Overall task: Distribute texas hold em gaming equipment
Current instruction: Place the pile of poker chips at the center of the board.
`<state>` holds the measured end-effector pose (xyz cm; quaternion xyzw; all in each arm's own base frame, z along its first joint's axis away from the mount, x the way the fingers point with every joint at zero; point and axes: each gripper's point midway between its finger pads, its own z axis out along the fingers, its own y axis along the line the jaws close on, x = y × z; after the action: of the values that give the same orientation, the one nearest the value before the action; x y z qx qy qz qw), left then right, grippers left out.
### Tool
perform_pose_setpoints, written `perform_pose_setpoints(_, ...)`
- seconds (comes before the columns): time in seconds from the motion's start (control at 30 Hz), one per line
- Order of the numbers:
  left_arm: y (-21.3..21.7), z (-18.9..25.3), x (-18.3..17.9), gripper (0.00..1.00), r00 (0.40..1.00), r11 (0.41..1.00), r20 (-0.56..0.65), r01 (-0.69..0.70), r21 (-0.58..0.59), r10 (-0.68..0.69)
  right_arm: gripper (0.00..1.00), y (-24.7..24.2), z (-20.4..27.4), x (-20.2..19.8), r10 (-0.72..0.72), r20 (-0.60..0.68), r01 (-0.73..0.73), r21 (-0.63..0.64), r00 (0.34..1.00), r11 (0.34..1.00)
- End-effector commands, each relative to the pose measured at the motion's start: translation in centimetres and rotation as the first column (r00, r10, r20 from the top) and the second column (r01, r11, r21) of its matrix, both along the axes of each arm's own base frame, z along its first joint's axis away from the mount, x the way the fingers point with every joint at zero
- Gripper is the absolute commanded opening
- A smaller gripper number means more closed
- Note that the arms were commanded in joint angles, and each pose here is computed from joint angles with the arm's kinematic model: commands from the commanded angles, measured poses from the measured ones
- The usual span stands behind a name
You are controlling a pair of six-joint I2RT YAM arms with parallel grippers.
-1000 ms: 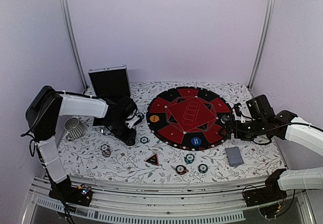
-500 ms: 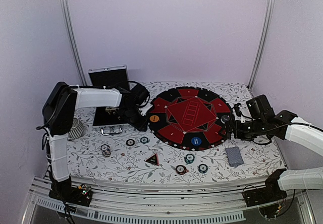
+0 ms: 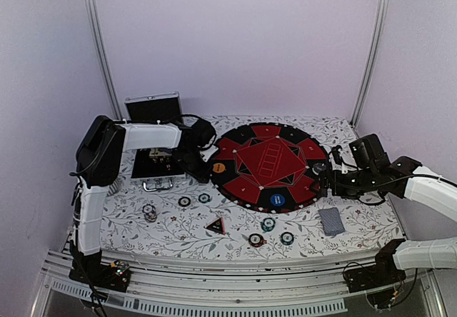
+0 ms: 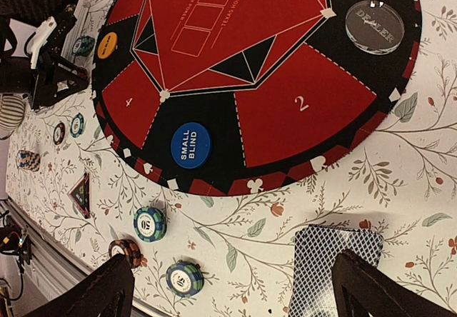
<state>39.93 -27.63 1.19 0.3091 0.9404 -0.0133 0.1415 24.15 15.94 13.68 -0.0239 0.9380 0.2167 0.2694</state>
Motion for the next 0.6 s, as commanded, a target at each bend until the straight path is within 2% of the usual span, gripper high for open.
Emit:
perform_pose_setpoints(0.0,1.3,-0.9,0.0,0.25,1.0,0.999,-0.027,-0.006,0.045,0.007,0.99,-0.3,-0.1,-0.1,-0.01,-0.001,0.01,-0.007,1.0,1.0)
perform_pose_setpoints(0.17,0.9,0.4,0.4,0.54,1.0,1.0,-0.005,-0.009,0.025,0.01,0.99,-0.2,-0.2,-0.2,-0.007,-0.005,0.007,-0.005,1.0,1.0)
perform_pose_setpoints(0.23,0.7,1.2,0.8,0.6,1.0,1.0,0.014,-0.01,0.013,0.01,0.99,-0.2,-0.1,-0.2,-0.008,-0.003,0.008,-0.003,1.0,1.0)
perform_pose_setpoints(0.4,-0.4,4.7,1.6,0.63,0.997,0.999,0.071,-0.003,-0.05,0.006,0.99,-0.2,-0.1,-0.2,-0.009,-0.005,0.009,0.001,1.0,1.0)
perform_pose_setpoints(0.57,-2.0,11.3,0.7,0.63,0.989,0.984,0.148,0.03,-0.176,-0.004,0.99,-0.2,-0.1,-0.2,-0.008,-0.004,0.008,-0.001,1.0,1.0)
